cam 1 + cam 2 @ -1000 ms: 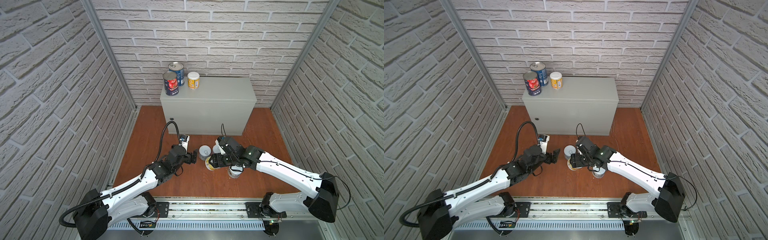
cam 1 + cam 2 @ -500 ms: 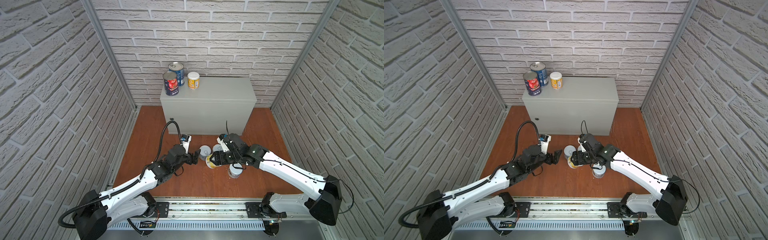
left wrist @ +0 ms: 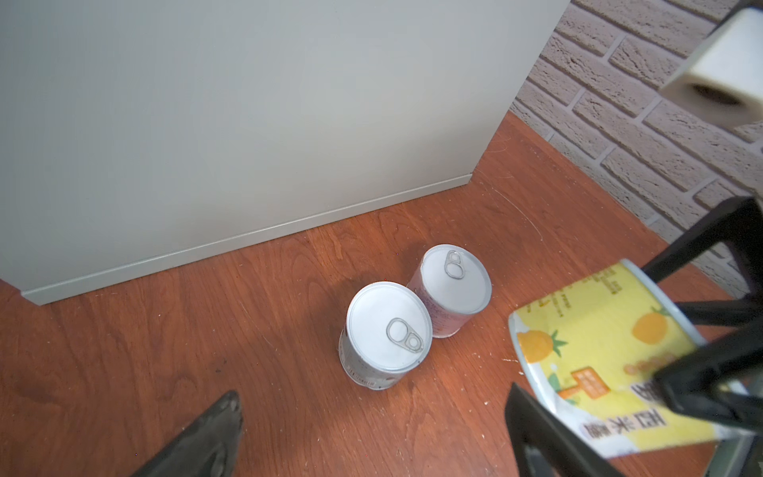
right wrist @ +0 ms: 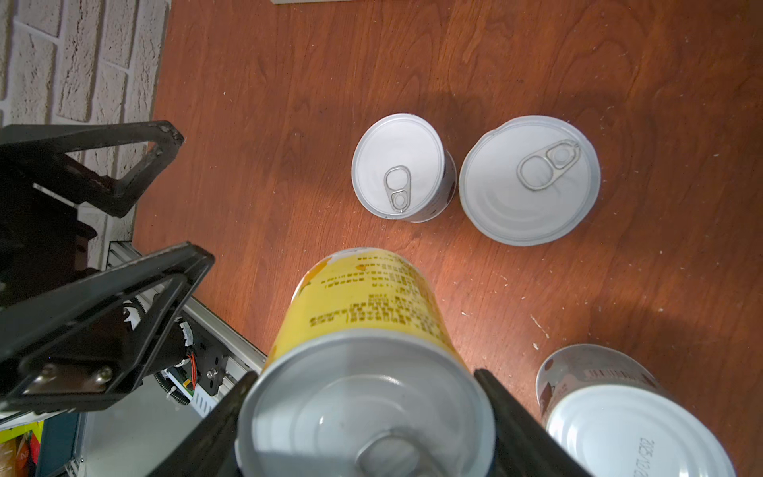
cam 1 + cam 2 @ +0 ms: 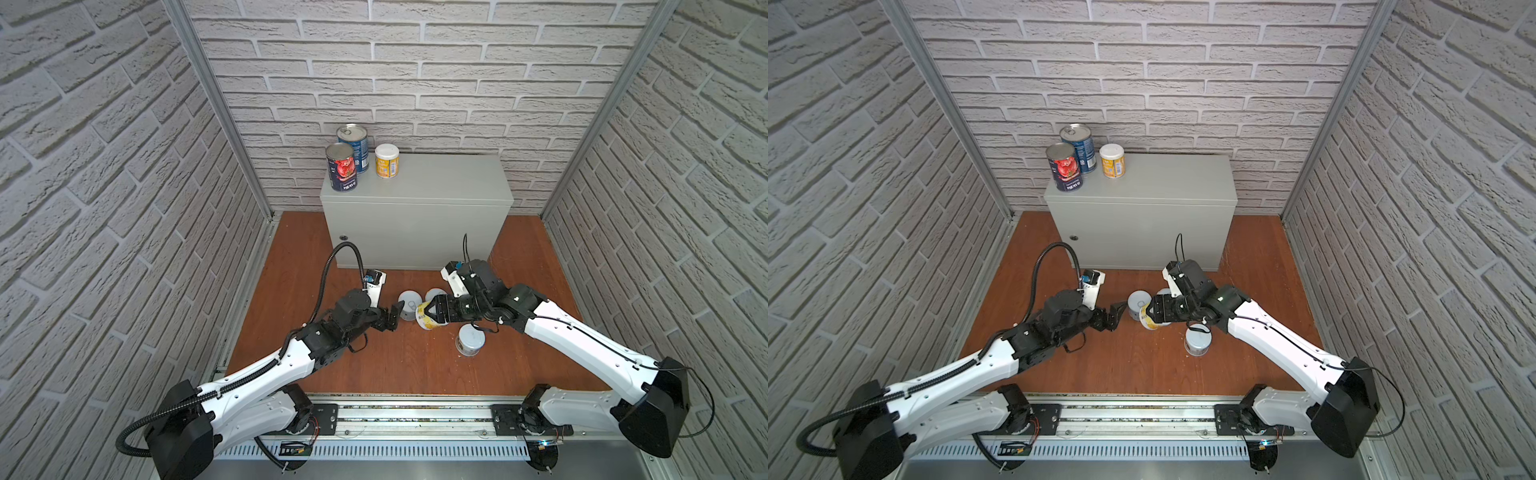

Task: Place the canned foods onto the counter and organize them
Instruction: 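Lift the yellow-labelled can with the right gripper toward the left gripper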

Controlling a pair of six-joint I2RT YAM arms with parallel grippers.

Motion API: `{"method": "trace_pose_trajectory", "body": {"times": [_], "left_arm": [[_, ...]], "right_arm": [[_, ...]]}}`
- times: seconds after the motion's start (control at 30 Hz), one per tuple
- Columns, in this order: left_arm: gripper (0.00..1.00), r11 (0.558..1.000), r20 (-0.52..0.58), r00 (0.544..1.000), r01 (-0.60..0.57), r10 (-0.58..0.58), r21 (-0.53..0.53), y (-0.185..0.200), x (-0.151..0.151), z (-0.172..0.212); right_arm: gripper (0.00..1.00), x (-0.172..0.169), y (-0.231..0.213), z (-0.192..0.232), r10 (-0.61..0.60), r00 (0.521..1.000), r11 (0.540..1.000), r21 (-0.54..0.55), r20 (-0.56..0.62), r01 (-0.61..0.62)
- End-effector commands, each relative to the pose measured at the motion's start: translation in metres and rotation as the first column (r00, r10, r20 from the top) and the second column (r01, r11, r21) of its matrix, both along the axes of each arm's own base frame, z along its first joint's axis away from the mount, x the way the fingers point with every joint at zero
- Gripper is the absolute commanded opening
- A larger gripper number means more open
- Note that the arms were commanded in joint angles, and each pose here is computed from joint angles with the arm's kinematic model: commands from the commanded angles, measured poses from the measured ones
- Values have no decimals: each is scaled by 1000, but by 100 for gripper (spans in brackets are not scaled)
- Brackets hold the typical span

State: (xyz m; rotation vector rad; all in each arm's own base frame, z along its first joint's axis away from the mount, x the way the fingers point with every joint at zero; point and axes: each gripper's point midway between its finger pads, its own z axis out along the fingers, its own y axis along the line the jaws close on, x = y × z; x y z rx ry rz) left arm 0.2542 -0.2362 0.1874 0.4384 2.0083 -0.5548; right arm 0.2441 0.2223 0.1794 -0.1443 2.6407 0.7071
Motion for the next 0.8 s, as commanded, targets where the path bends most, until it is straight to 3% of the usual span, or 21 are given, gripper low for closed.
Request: {"method": "trace_pose_trajectory", "body": {"times": [0.0, 0.2, 0.4, 0.77], "left_arm": [[98, 999, 59, 998, 13, -10, -49, -3, -1, 26], [98, 996, 50, 998, 52, -49, -67, -3, -11, 27], [98, 980, 75, 983, 176, -169, -91, -17, -31, 33], [98, 927, 114, 920, 375, -375, 21, -52, -60, 18]], "right_arm": [[65, 14, 11, 26, 23, 995, 996, 78, 92, -31], [64, 21, 10, 22, 25, 996, 996, 86, 82, -32], [64, 24, 8, 19, 18, 996, 994, 102, 87, -27], [65, 16, 0, 34, 35, 994, 990, 131, 106, -49]]}}
